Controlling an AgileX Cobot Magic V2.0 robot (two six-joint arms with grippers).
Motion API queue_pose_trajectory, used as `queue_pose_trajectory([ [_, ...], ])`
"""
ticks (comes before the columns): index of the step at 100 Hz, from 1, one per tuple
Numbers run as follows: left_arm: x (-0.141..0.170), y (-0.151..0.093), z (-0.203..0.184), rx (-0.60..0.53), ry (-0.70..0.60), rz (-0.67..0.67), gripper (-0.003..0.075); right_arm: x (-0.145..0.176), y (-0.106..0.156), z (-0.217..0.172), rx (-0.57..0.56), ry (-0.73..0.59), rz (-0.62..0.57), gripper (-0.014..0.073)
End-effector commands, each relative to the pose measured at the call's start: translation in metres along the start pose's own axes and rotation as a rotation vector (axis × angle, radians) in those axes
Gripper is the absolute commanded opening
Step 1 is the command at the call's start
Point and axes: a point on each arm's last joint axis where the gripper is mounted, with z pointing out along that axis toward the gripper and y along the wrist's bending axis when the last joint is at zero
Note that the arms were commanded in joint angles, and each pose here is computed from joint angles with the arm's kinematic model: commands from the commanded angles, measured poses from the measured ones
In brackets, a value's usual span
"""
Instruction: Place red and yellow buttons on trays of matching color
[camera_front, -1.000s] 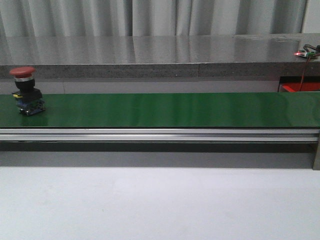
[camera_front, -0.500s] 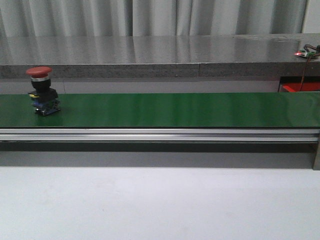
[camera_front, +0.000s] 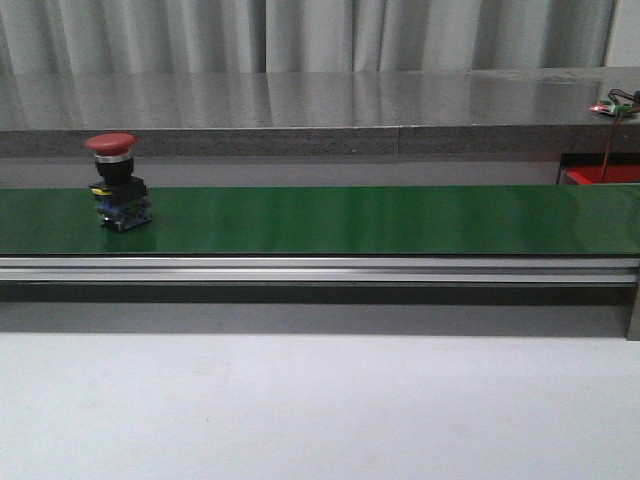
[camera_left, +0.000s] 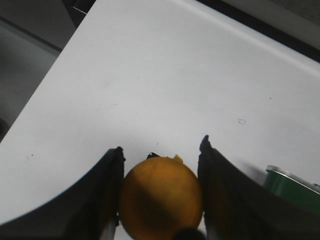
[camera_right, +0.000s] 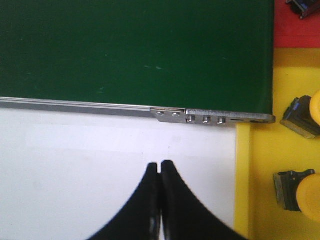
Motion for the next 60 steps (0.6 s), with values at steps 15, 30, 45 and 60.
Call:
queue_pose_trajectory([
  [15,-0.015,-0.036,-0.070,0.062,-0.155,0.074,0.0190,-0.009,0.003,-0.010,-0.005,-0.079,-0.008,-0.0073],
  [30,-0.010,-0.064,-0.077,0.106,-0.140,0.127,0.0190,-0.009,0.003,-0.010,-0.005,-0.079,-0.008,-0.0073],
  [45,0.002,-0.087,-0.075,0.145,-0.096,0.168,0.0190,-0.009,0.003,-0.010,-0.005,-0.079,-0.008,-0.0073],
  [60,0.018,-0.098,-0.072,0.163,-0.065,0.191,0.0190,-0.009,0.003,-0.010,-0.005,-0.079,-0.008,-0.0073],
])
